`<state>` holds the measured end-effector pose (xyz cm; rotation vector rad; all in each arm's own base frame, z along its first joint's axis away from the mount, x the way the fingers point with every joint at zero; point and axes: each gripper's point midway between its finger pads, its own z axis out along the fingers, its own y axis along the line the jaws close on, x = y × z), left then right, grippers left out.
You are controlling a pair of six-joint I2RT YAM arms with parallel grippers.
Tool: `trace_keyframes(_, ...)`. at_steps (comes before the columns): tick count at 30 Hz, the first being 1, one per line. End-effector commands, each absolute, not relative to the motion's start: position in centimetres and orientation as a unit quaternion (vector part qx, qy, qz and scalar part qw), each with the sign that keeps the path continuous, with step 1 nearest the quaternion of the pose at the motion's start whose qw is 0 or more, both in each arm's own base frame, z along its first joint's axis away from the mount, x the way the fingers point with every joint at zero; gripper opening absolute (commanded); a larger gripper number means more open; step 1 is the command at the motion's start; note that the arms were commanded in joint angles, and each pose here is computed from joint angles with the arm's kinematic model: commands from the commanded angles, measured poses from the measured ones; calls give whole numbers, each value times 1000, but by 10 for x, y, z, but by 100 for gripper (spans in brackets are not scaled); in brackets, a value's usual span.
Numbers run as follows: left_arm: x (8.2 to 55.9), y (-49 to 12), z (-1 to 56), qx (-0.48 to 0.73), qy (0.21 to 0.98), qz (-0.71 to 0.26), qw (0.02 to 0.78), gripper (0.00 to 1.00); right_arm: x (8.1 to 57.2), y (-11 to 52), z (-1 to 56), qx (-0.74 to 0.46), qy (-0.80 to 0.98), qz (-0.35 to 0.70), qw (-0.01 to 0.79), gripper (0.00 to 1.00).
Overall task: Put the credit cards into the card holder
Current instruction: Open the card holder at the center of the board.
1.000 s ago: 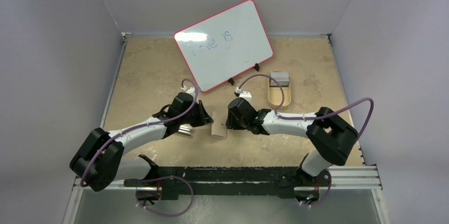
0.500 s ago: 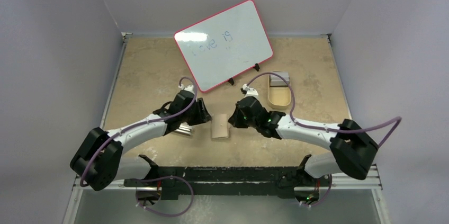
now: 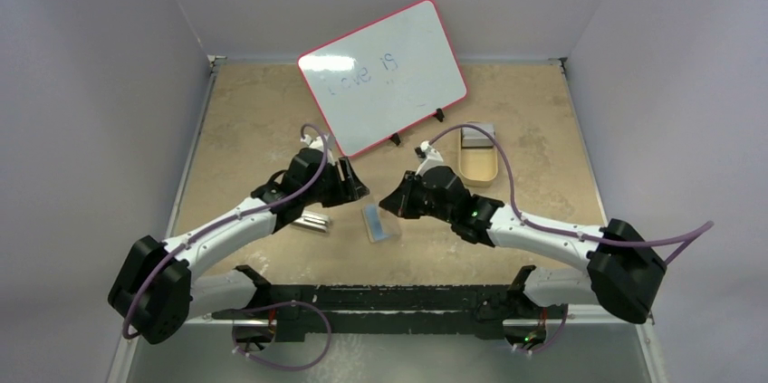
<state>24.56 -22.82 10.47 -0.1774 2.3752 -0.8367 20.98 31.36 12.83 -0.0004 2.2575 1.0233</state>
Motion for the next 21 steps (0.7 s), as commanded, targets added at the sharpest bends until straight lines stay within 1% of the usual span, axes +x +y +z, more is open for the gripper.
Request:
trace_keyframes(1, 244, -231, 94, -66, 900, -316, 293, 57, 219, 298, 119, 33, 866, 368, 336, 0)
trace_keyframes(6, 240, -233, 83, -63, 906, -315, 275, 55, 225, 255, 95, 73, 884, 310, 343, 0)
trace_keyframes(11, 241, -238, 85, -67, 902, -325, 275, 52, 227, 229, 78, 99, 893, 274, 343, 0)
trace_keyframes(21, 236, -249, 69, -70, 899, -350, 254, 52, 222, 197, 54, 131, 908, 218, 334, 0)
